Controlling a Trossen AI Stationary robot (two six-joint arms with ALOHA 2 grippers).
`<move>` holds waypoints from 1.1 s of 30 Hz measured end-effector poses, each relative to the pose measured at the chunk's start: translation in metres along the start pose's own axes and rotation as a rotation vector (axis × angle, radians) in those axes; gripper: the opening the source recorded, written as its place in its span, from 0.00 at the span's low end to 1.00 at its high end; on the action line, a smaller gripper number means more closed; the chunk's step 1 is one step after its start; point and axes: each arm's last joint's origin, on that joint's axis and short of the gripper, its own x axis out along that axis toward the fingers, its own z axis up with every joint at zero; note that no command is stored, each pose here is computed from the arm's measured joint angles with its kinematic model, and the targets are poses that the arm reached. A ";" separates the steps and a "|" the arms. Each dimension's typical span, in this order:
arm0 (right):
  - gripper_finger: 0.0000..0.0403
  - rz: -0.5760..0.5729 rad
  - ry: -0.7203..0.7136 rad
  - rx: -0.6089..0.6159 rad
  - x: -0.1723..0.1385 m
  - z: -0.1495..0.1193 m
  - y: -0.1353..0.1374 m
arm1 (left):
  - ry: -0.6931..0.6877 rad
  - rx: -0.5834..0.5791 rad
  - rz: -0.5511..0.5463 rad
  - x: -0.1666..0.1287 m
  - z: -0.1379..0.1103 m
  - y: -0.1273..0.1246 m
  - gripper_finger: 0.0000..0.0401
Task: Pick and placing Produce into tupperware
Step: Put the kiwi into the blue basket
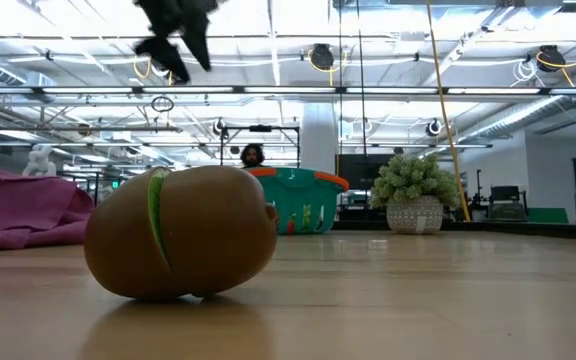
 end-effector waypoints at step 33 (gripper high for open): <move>0.50 -0.118 0.556 0.069 0.131 0.007 -0.041 | 0.028 0.099 -0.143 -0.077 -0.062 -0.042 0.65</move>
